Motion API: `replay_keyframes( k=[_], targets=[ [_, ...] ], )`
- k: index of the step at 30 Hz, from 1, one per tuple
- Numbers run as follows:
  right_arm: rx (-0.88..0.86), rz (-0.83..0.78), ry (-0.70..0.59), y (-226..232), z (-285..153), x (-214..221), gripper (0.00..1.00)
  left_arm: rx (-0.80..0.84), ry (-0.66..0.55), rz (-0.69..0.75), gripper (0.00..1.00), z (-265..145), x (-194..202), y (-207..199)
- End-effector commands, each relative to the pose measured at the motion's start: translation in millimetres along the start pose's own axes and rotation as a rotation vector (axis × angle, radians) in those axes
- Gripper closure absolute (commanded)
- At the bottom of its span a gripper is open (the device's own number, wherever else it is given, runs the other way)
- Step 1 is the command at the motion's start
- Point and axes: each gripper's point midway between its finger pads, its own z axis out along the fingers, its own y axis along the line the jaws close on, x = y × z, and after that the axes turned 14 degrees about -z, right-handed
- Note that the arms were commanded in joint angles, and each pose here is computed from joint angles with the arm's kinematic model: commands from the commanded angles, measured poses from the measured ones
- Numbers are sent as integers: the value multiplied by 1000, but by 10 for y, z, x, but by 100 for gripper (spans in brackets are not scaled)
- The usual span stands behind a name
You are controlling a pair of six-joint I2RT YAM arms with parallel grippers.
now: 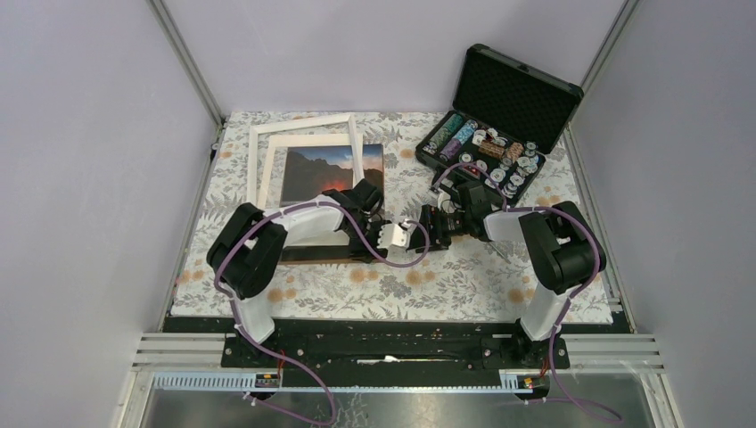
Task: Take the photo out of the frame
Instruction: Pick up the photo from the photo frame.
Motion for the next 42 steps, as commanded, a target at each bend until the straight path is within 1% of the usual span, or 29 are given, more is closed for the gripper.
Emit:
replay_keyframes(
  k=[1,3,7,10,13,17,20,22,24,25,27,37,40,42],
  targets=[
    [-30,-51,-7,60,29,-70,20,80,91,-54,48,183,328,-44],
    [-33,-51,-6,66,26,-68,20,103,61,-70,41,121,248,-42],
    [-32,-51,-4,71,21,-64,20,85,36,-129,37,17,141,71],
    [-33,-49,-4,76,20,-67,20,-5,13,-137,32,18,80,209],
    [-34,-53,-5,80,18,-73,21,-40,35,-144,30,84,121,235],
    [-33,-50,-3,74,21,-66,21,-40,66,-148,23,182,178,205],
    [-33,-50,-4,72,23,-69,20,-54,89,-148,22,235,222,220],
    [-31,-50,-3,67,23,-60,20,-77,105,-156,23,265,278,248],
    [-31,-50,-2,65,23,-57,20,-84,132,-165,28,303,365,236],
    [-31,-48,-1,60,26,-52,20,-88,149,-166,31,325,414,229],
    [-31,-46,2,48,33,-44,20,-94,173,-172,35,363,488,222],
    [-42,-9,5,-37,112,-38,21,-75,214,-184,49,462,635,194],
    [-49,-7,1,-28,128,-48,21,-73,218,-193,56,478,652,211],
    [-49,-11,1,-23,140,-52,21,-74,222,-200,67,480,653,219]
  ],
)
